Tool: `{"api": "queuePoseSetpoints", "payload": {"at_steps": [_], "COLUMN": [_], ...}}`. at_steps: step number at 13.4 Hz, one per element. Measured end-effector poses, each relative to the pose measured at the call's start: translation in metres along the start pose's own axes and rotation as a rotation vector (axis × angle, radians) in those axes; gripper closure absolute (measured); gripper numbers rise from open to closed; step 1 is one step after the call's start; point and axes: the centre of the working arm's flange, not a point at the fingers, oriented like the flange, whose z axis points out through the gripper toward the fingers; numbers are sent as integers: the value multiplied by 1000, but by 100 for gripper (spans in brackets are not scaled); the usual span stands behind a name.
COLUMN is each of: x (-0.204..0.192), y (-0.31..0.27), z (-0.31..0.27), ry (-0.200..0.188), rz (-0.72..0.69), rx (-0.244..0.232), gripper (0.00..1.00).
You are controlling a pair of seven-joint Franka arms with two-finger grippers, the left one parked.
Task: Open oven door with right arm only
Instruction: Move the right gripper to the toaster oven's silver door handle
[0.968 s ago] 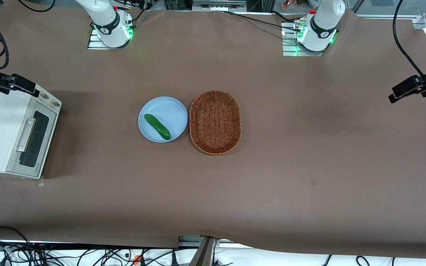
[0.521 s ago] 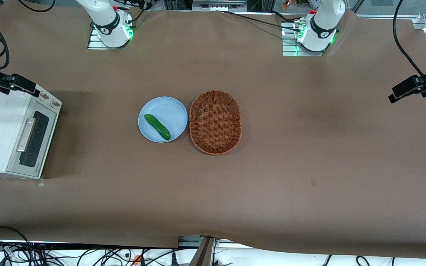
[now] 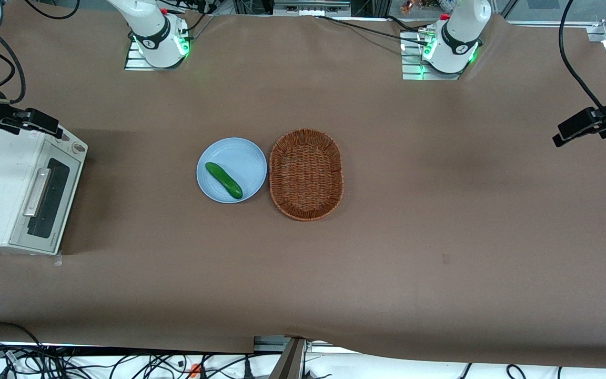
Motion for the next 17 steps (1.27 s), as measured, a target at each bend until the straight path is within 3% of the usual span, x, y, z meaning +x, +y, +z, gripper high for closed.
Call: {"api": "queuePoseSetpoints", "payload": {"at_steps": [3, 6, 11, 12, 15, 17], "x": [16, 30, 72, 80, 93, 99], "y": [-25, -57, -31, -21, -9, -8], "z": [30, 57, 113, 125, 149, 158], "ry": [-44, -45, -33, -30, -27, -10], "rz": [-29, -45, -62, -50, -38, -41], "rx": [-177, -335, -540, -564, -637, -652], "gripper": [4, 39, 94, 99, 99, 99]}}
